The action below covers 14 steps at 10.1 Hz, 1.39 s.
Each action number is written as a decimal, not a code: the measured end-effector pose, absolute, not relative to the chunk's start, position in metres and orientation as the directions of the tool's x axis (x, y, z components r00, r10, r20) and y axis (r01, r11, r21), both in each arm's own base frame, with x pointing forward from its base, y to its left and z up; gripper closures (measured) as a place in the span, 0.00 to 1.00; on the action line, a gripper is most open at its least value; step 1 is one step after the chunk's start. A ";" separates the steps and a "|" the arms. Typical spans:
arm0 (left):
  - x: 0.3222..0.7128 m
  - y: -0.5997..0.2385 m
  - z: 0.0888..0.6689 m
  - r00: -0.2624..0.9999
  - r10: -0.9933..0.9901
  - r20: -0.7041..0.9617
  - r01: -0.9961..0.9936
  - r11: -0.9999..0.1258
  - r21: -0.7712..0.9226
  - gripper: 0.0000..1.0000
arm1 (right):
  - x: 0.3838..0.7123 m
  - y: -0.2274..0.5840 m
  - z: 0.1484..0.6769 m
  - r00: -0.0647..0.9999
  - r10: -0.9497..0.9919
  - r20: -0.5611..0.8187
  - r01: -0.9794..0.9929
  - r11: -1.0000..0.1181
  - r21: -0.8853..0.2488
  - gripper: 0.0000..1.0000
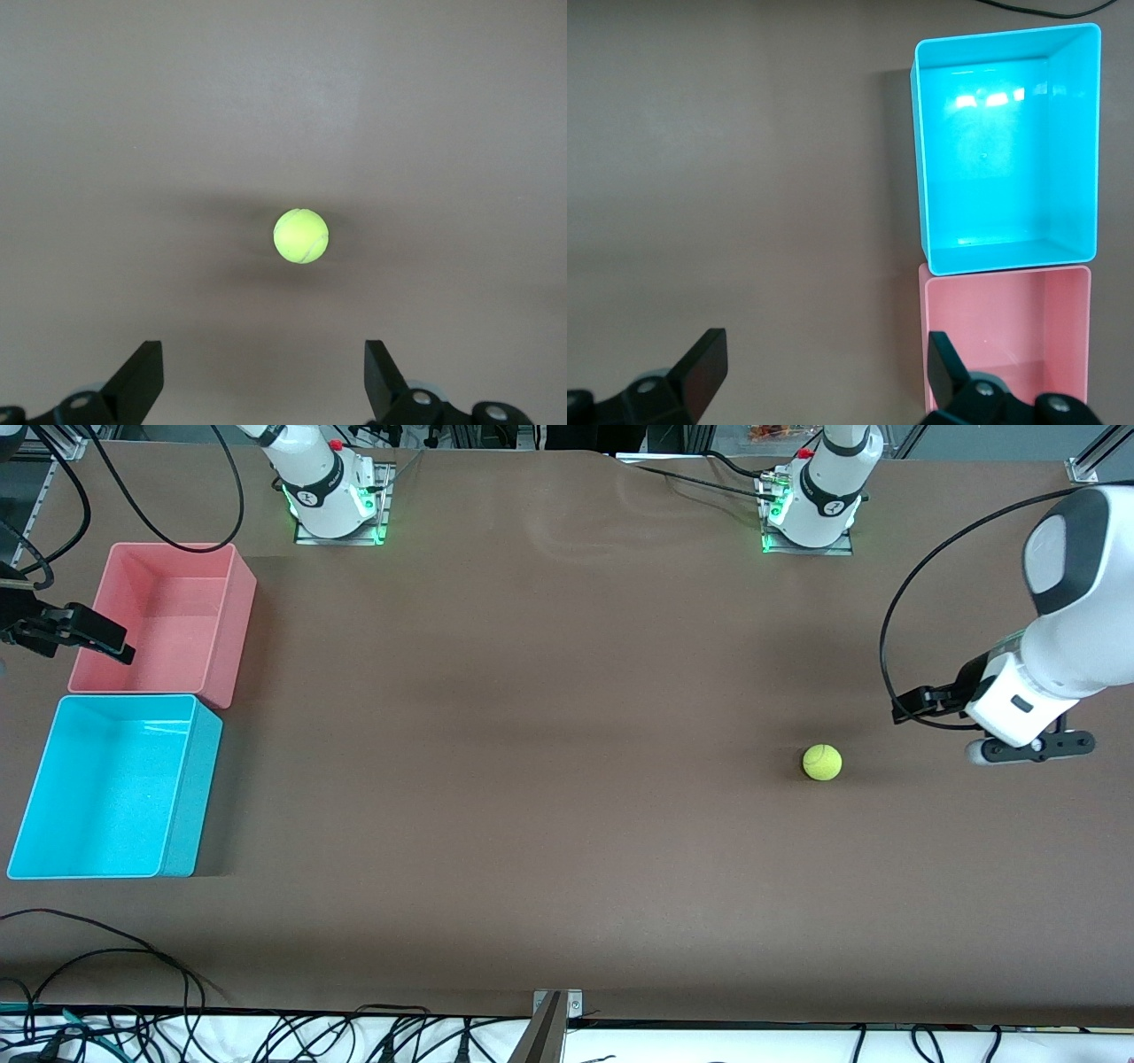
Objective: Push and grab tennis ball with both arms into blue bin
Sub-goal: 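Move the left gripper down beside the tennis ball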
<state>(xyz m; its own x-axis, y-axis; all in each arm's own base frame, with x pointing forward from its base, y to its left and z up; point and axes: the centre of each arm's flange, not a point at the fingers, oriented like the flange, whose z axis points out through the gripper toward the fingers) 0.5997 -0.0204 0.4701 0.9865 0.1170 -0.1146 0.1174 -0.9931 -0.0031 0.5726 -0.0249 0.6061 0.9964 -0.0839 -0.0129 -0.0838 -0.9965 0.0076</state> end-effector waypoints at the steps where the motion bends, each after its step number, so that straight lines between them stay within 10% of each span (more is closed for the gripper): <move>1: 0.598 -0.020 0.456 0.987 0.117 -0.111 0.118 -0.993 -0.003 0.00 | 0.573 -0.024 0.606 0.996 -0.083 -0.013 -0.083 -0.997 0.007 0.00; 10: 0.561 -0.021 0.340 0.987 0.116 -0.109 0.116 -0.993 -0.003 0.08 | 0.572 -0.026 0.612 0.996 -0.087 0.000 -0.087 -0.996 0.007 0.00; 14: 0.547 -0.039 0.318 0.989 0.057 -0.136 0.057 -0.998 -0.003 0.65 | 0.572 -0.028 0.612 0.996 -0.089 0.001 -0.089 -0.996 0.007 0.00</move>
